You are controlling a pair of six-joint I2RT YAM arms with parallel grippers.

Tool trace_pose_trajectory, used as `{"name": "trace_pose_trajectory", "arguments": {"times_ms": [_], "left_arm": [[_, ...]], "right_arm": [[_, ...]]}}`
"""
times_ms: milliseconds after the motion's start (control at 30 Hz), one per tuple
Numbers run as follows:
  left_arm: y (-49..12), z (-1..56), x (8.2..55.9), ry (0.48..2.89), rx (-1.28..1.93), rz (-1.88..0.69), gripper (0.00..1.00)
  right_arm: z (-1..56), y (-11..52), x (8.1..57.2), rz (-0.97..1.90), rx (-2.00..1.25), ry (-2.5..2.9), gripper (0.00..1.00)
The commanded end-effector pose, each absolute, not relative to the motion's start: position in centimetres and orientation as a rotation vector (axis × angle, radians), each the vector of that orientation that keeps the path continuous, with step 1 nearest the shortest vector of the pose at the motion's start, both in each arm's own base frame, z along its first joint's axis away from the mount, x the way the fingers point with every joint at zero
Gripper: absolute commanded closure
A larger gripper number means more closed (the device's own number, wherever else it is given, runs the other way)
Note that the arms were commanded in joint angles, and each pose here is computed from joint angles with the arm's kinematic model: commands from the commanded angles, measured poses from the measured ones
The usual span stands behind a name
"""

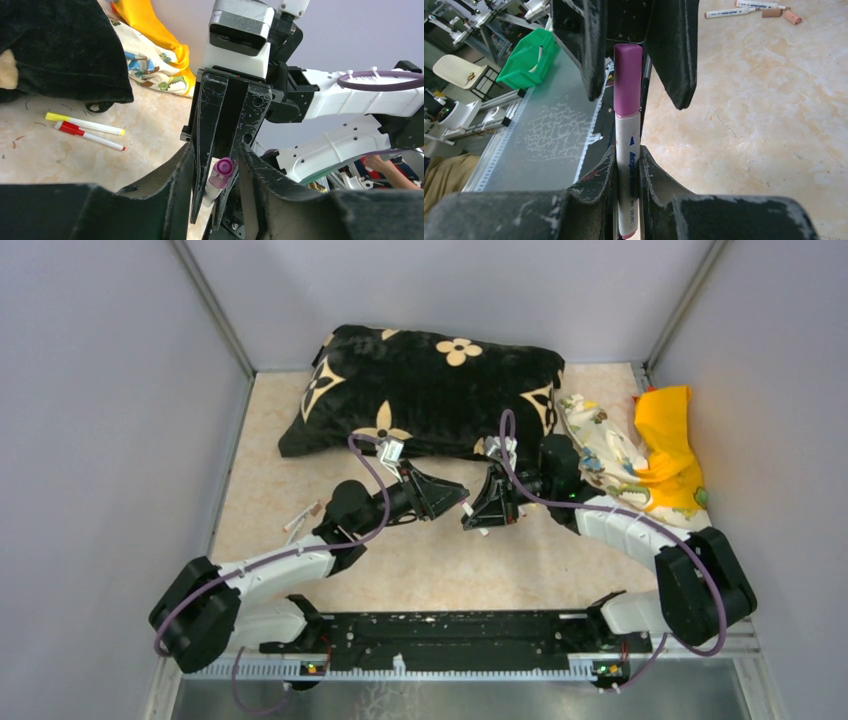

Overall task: Insert the pens into the pen caps
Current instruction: Press the pen cap onto the pen.

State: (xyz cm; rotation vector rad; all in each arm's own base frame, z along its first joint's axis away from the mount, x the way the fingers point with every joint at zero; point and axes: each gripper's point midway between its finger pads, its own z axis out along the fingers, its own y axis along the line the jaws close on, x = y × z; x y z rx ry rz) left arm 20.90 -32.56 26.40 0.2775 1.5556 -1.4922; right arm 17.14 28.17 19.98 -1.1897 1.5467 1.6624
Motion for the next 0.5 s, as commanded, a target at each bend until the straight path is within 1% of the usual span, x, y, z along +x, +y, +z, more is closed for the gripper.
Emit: {"name": "trace_pose_trajectory", "arguments": {"times_ms": [0, 33, 67, 233, 367, 467], "left_arm": [[-33.3, 27.6, 20.2, 1.508, 0.328, -1.566, 0.63], [-33.3, 27.5, 20.2, 1.511, 0.330, -1.570, 0.66], [-33.4, 27.4, 20.2, 1.516, 0.331, -1.572, 0.74], [-33.7, 26.4, 19.7, 1.543, 0.364, -1.588, 1.00], [-34.5, 24.9, 18.3, 1.583, 0.454, -1.609, 1.00], [-35.6, 22.2, 16.7, 1.681, 0.562, -1.613, 1.00]], "right_arm": [[21.6, 28.6, 17.8, 1.632, -1.226, 1.470, 1.00], [21.6, 28.6, 17.9, 1.632, -1.224, 1.471, 1.00], [21.6, 28.6, 17.9, 1.631, -1.222, 1.473, 1.00], [22.0, 28.8, 18.3, 1.625, -1.193, 1.492, 1.00], [22.8, 28.9, 18.5, 1.609, -1.173, 1.488, 1.00], [23.7, 28.6, 18.6, 1.592, -1.174, 1.459, 1.00]]}}
